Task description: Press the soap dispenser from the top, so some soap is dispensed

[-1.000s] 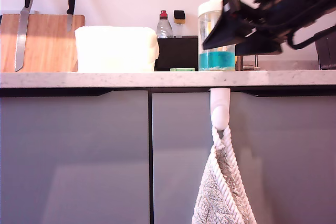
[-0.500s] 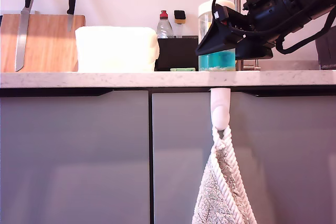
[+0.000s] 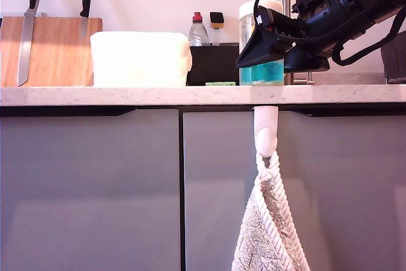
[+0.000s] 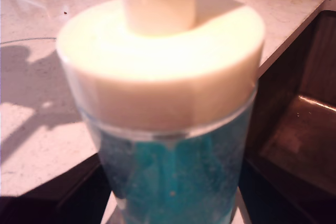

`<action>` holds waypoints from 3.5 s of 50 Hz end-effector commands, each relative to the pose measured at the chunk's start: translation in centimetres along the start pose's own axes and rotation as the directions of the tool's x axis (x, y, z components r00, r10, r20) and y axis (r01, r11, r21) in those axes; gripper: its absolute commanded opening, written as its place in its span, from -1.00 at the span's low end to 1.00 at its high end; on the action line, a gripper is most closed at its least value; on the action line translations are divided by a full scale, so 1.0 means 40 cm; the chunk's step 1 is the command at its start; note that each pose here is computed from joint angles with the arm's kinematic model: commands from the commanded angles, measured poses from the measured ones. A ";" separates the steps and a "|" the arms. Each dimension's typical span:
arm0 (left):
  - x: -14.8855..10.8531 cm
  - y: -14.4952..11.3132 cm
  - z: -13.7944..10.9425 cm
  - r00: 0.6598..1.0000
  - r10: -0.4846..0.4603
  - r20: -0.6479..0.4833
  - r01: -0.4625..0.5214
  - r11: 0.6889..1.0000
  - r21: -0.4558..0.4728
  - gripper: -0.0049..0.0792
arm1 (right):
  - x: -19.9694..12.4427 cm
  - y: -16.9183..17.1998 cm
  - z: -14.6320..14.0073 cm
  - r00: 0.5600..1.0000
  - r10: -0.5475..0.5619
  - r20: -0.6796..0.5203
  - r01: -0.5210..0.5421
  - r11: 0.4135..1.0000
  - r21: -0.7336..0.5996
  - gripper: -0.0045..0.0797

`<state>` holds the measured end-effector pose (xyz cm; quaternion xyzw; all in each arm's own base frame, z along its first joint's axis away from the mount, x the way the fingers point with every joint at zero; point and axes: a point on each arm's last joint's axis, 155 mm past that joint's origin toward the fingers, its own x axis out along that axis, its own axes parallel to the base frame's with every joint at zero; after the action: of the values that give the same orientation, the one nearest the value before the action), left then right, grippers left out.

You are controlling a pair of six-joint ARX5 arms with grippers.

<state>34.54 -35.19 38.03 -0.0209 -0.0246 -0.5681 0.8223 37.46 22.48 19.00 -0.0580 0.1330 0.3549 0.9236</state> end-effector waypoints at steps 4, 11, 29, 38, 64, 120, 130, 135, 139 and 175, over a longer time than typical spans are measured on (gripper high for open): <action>0.051 -0.011 -0.036 0.999 -0.032 -0.037 0.033 0.999 0.008 -0.94 | 0.004 0.004 0.000 1.000 0.005 0.002 -0.005 1.000 -0.007 0.20; 0.081 -0.025 -0.064 0.995 -0.056 -0.080 0.057 0.998 0.011 -0.94 | 0.004 0.005 0.001 1.000 0.006 0.002 -0.006 1.000 -0.007 0.02; 0.089 -0.031 -0.095 0.990 -0.041 -0.134 0.043 0.999 0.009 -0.94 | 0.004 0.006 0.000 1.000 0.007 0.002 -0.007 1.000 -0.007 0.02; 0.089 -0.016 -0.089 0.989 -0.011 -0.150 0.011 1.000 0.005 -0.94 | 0.005 0.011 0.000 1.000 0.013 0.002 -0.013 1.000 -0.009 0.02; 0.097 -0.035 -0.107 0.980 -0.020 -0.199 0.028 0.999 0.036 -0.94 | 0.008 0.027 0.001 1.000 0.025 0.001 -0.025 1.000 -0.014 0.02; 0.078 -0.032 -0.327 0.892 -0.044 -0.450 0.029 0.999 -0.038 -0.94 | 0.008 0.027 -0.003 1.000 0.025 -0.006 -0.025 1.000 -0.011 0.02; 0.075 -0.030 -0.367 0.872 -0.050 -0.487 0.022 0.998 -0.062 -0.94 | 0.008 0.027 -0.004 1.000 0.025 -0.007 -0.025 1.000 -0.011 0.02; 0.074 -0.030 -0.392 0.860 -0.057 -0.507 0.022 0.997 -0.074 -0.94 | 0.008 0.027 -0.004 1.000 0.025 -0.007 -0.025 1.000 -0.011 0.02; 0.074 -0.030 -0.405 0.854 -0.062 -0.517 0.023 0.996 -0.081 -0.94 | 0.008 0.026 -0.011 1.000 0.022 -0.018 -0.022 0.999 -0.027 0.02; 0.043 -0.047 -0.459 0.801 -0.092 -0.591 0.026 0.993 -0.119 -0.94 | 0.007 0.019 -0.031 0.999 0.005 -0.051 -0.007 0.999 -0.044 0.02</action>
<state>34.21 -38.72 31.48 0.1069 0.1176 -0.5766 0.8014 37.18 22.93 18.81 -0.0802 0.1344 0.3580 0.9205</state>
